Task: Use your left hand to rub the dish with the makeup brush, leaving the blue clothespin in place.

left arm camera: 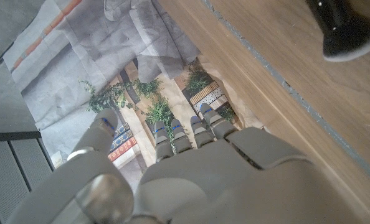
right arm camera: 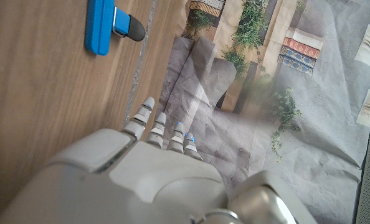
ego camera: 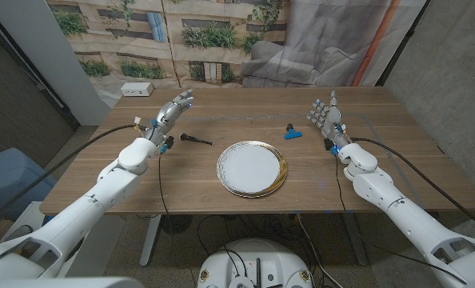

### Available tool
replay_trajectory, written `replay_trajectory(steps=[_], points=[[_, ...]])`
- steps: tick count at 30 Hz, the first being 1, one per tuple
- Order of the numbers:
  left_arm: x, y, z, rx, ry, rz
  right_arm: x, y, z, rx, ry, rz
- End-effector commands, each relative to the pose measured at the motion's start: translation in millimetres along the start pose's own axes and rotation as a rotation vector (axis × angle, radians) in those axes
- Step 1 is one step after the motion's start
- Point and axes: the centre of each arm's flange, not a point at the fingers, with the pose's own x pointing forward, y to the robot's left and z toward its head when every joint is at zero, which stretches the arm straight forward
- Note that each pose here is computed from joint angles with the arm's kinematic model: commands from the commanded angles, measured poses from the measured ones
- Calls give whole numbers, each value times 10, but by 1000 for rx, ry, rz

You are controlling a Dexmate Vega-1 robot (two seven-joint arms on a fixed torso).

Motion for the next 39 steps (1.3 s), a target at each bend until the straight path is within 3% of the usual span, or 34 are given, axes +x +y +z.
replay_trajectory(steps=[1, 12, 26, 39], points=[[33, 95, 257, 317, -87, -58, 0, 0, -1, 0, 0, 0], [33, 129, 366, 535, -97, -74, -1, 0, -1, 0, 0, 0], [109, -11, 308, 848, -75, -185, -1, 0, 0, 0, 0, 0], [189, -236, 432, 1126, -95, -263, -1, 0, 0, 0, 0, 0]])
